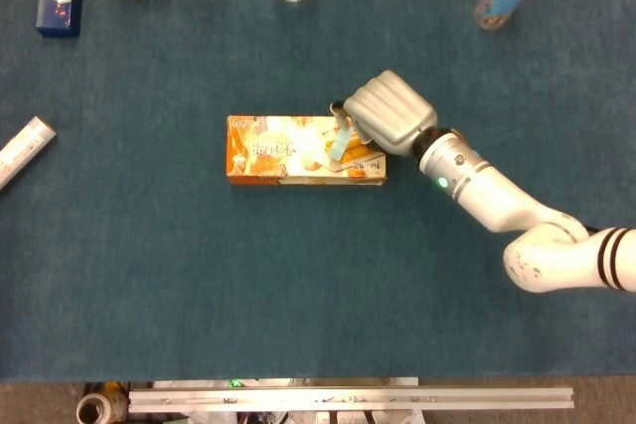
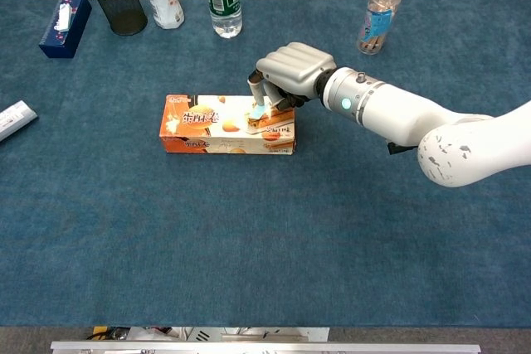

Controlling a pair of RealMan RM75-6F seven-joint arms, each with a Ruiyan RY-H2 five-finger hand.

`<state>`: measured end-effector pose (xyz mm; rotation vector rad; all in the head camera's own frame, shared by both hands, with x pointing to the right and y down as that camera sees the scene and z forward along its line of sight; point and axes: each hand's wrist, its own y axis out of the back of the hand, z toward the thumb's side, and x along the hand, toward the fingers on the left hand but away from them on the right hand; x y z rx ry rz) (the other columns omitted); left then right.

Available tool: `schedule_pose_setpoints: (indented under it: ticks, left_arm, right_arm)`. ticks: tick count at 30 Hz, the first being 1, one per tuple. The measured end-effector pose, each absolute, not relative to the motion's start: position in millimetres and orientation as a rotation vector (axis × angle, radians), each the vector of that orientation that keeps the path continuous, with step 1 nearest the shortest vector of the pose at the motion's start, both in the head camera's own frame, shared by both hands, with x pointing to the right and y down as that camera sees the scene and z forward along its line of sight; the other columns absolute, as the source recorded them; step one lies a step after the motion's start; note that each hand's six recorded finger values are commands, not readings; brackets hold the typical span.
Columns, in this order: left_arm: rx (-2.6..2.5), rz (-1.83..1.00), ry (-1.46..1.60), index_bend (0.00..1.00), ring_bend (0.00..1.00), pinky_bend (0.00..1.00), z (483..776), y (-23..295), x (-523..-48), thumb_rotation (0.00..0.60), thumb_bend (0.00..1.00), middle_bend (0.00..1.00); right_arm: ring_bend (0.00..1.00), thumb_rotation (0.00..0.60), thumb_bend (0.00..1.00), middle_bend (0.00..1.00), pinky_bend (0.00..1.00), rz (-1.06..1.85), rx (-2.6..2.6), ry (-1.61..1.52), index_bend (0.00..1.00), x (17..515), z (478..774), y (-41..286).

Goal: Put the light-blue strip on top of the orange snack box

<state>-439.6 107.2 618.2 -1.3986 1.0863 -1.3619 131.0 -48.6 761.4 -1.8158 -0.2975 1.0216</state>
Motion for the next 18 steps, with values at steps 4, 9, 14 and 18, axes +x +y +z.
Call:
schedule_pose_setpoints:
  ticks: [4, 9, 14, 18]
  left_arm:
    - [-1.399, -1.36, 1.087, 0.2, 0.7, 0.63, 618.3, 106.8, -439.5, 0.6, 0.17, 0.71]
    - [-1.392, -1.359, 1.098, 0.2, 0.66, 0.63, 618.6, 105.5, -442.1, 0.6, 0.17, 0.68]
    - [-1.386, -1.36, 1.117, 0.21, 0.6, 0.63, 621.2, 104.0, -443.4, 0.6, 0.17, 0.62]
    - [-1.373, -1.353, 1.14, 0.21, 0.56, 0.61, 622.5, 101.9, -444.1, 0.6, 0.17, 0.58]
  right_arm:
    - [1.0, 0.6, 1.0, 1.0, 1.0, 1.005, -1.817, -0.321, 0.48, 133.8, 753.8, -50.0]
    - [1.0, 0.6, 1.0, 1.0, 1.0, 0.989, -1.76, -0.409, 0.47, 161.4, 726.8, -61.4]
    - [1.0, 0.6, 0.73, 1.0, 1.0, 1.024, -1.678, -0.541, 0.44, 216.0, 694.2, -70.7]
    - [0.98, 0.6, 0.49, 0.97, 1.0, 1.095, -1.576, -0.654, 0.41, 275.8, 665.6, -68.6]
